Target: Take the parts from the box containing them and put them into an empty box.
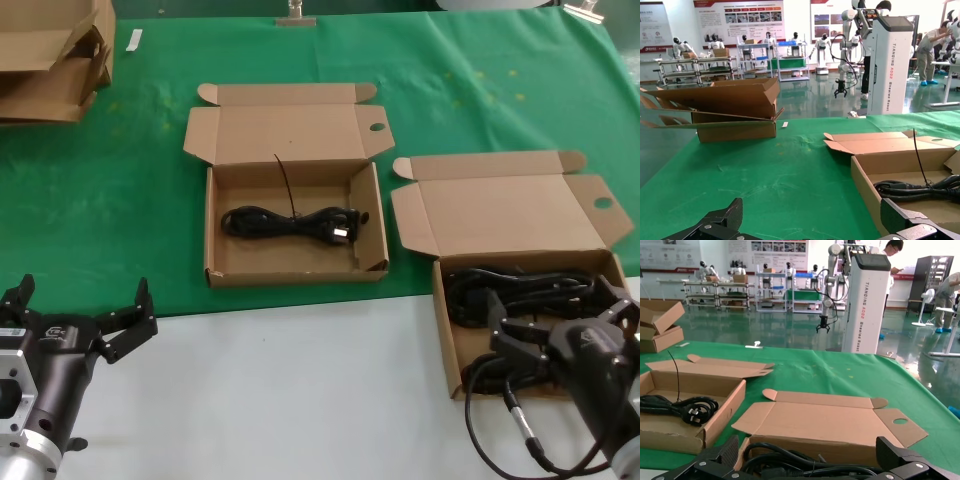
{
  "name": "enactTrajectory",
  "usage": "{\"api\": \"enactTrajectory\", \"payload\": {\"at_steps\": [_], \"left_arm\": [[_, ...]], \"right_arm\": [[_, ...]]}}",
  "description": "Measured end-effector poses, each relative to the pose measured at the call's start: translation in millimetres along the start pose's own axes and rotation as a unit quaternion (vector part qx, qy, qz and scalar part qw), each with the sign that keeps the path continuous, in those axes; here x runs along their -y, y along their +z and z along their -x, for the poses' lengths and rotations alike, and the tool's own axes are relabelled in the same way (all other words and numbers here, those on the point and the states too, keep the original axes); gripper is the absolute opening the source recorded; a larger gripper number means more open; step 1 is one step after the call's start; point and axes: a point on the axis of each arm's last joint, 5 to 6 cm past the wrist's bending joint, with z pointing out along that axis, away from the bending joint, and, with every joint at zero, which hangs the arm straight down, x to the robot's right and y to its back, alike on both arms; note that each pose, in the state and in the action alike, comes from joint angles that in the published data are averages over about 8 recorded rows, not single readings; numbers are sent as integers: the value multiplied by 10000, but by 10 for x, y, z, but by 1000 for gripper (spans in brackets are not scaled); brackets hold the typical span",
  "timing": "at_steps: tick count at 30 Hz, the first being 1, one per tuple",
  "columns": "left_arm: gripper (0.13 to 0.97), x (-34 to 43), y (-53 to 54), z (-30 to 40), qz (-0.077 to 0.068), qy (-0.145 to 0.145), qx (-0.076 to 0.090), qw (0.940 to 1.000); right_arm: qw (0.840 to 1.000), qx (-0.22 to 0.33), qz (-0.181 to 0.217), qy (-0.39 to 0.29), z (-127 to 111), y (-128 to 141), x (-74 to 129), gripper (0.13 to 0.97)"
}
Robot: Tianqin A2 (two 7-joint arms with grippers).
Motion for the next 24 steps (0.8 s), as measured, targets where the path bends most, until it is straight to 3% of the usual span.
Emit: {"api": "enactTrajectory", "payload": {"at_steps": [24], "left_arm": [[966,0,0,0,0,0,0,10000]], "right_arm": [[10000,0,0,0,0,0,0,966]]}}
